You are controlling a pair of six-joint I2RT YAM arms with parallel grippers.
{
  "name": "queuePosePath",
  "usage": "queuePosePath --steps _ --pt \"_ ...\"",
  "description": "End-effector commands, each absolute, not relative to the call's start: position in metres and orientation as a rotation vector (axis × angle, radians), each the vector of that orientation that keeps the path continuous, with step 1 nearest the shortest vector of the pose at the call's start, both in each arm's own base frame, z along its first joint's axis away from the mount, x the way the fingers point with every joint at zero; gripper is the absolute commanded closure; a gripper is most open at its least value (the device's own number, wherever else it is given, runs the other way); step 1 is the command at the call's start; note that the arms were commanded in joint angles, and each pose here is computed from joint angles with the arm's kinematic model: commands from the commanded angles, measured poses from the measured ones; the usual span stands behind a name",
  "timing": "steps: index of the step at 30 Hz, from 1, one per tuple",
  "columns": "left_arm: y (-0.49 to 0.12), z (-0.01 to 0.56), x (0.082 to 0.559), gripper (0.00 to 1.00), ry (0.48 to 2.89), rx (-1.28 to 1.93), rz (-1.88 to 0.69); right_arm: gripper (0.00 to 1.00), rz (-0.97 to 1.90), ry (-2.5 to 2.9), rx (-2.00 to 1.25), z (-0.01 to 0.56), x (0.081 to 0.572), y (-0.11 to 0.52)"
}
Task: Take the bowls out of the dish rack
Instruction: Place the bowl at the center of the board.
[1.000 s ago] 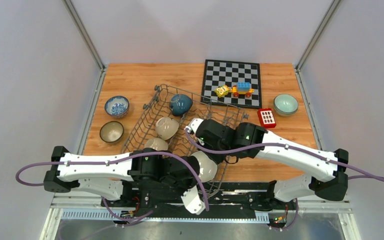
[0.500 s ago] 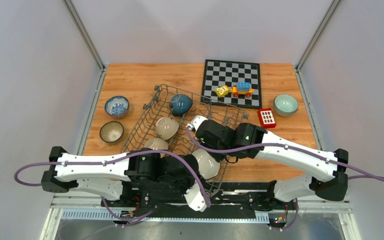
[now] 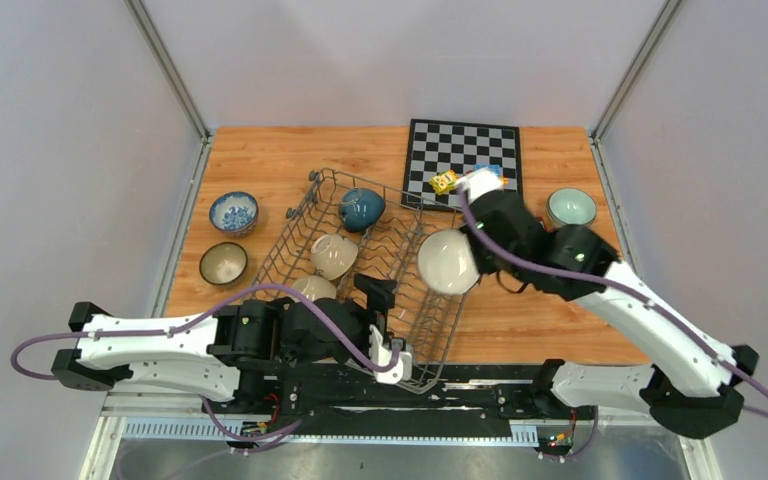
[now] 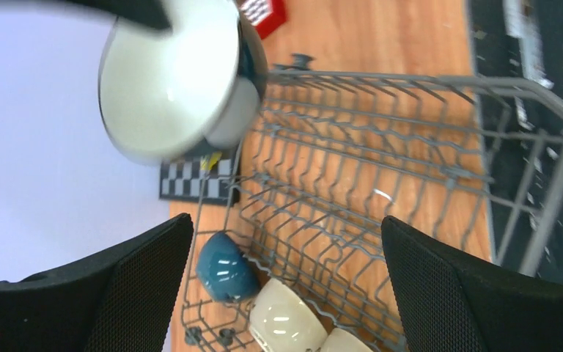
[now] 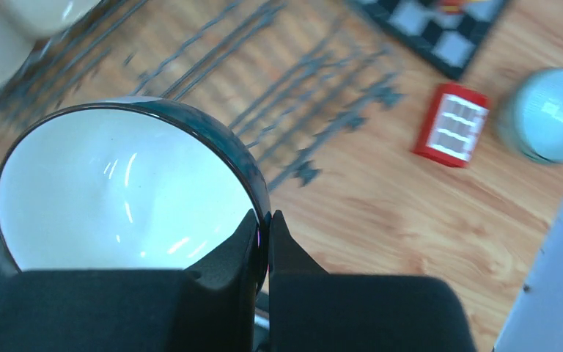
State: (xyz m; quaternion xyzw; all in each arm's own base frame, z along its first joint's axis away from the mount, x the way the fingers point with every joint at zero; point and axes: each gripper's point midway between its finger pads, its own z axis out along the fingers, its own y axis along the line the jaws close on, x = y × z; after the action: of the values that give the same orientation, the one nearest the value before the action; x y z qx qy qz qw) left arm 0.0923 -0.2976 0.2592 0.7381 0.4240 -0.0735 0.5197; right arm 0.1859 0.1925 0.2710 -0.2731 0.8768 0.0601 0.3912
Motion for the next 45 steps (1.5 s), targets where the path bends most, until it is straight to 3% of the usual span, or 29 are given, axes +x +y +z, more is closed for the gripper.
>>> queuePosePath --steps 1,7,12,15,20,31,45 --pt "-0.289 0.292 0.124 0.00 1.207 1.382 -0.142 1.00 0.011 2.103 -0.321 0.330 0.222 0.112" --pt "-0.282 0.289 0.150 0.00 1.416 1.030 -0.165 1.00 -0.178 2.109 0.054 0.313 0.245 0.033" --pt "-0.279 0.273 0.183 0.00 1.667 0.691 -0.311 1.00 -0.087 2.135 0.430 0.265 0.258 0.003" --pt "-0.277 0.259 0.195 0.00 1.769 0.515 -0.442 1.00 -0.134 2.153 0.652 0.231 0.251 -0.023" --pt "-0.260 0.232 0.204 0.00 1.850 0.306 -0.407 1.00 -0.275 2.126 1.004 0.179 0.231 -0.066" --pt "-0.236 0.206 0.192 0.00 2.010 0.275 -0.311 1.00 -0.397 2.038 1.388 0.117 0.235 -0.128" --pt "-0.232 0.206 0.184 0.00 1.980 0.337 -0.380 1.00 -0.384 2.118 1.487 0.083 0.253 -0.179"
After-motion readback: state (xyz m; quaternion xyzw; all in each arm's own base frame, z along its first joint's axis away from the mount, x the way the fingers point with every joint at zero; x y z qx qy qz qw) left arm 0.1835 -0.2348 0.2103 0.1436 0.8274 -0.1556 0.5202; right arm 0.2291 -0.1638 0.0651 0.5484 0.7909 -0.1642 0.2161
